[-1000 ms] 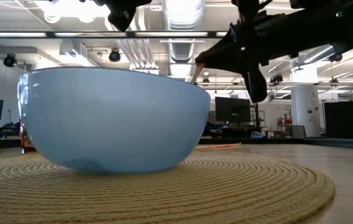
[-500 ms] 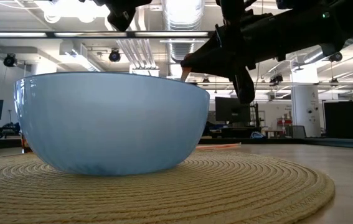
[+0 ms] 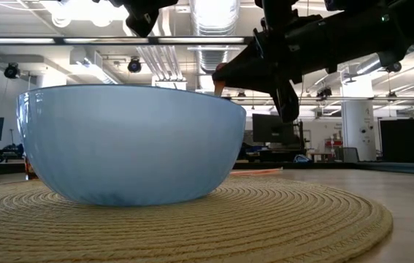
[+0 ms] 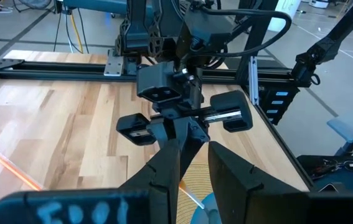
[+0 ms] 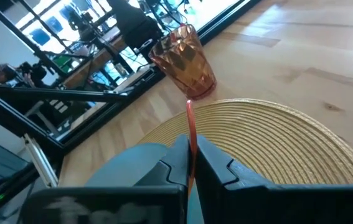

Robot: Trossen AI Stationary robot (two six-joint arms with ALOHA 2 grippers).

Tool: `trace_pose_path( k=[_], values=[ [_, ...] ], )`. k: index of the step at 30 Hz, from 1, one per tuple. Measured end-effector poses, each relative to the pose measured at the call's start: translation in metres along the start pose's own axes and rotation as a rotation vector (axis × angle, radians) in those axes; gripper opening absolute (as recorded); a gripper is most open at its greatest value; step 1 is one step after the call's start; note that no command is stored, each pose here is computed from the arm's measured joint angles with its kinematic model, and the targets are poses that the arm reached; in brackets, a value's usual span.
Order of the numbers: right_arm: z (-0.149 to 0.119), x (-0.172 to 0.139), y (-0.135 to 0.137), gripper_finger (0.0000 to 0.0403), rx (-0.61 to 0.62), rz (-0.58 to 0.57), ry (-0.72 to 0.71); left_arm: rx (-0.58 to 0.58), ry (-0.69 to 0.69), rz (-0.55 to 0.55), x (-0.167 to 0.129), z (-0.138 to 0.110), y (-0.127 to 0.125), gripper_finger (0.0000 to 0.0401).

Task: Pick & Place Utensil
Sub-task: Put the orange spoon into the blue bowl on the brown mat

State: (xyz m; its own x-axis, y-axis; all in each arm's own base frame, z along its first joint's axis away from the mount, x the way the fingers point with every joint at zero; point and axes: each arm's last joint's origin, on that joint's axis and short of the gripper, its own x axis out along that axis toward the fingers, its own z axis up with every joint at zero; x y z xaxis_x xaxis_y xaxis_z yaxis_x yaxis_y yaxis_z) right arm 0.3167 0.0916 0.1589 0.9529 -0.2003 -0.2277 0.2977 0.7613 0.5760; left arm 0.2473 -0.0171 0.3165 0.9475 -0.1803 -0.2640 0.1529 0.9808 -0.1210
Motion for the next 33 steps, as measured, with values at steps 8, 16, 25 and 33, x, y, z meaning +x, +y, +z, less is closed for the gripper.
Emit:
trace_pose_path(
  k=[8,16,25,33],
  values=[
    [-0.003,0.002,0.003,0.0009,-0.006,0.007,0.006,0.0,0.0,0.0,0.0,0.0,0.0,0.0078],
    [-0.009,0.014,0.008,0.0009,-0.011,0.007,0.009,0.0,0.003,0.0,0.0,0.0,0.0,0.0078],
    [-0.009,0.015,0.005,0.0009,-0.022,-0.018,0.014,0.0,0.005,0.001,0.0,0.0,0.0,0.0078],
    [-0.01,0.017,0.0,0.0018,-0.071,-0.044,0.024,0.0,0.005,0.0,0.0,0.0,0.0,0.0078]
  ],
)
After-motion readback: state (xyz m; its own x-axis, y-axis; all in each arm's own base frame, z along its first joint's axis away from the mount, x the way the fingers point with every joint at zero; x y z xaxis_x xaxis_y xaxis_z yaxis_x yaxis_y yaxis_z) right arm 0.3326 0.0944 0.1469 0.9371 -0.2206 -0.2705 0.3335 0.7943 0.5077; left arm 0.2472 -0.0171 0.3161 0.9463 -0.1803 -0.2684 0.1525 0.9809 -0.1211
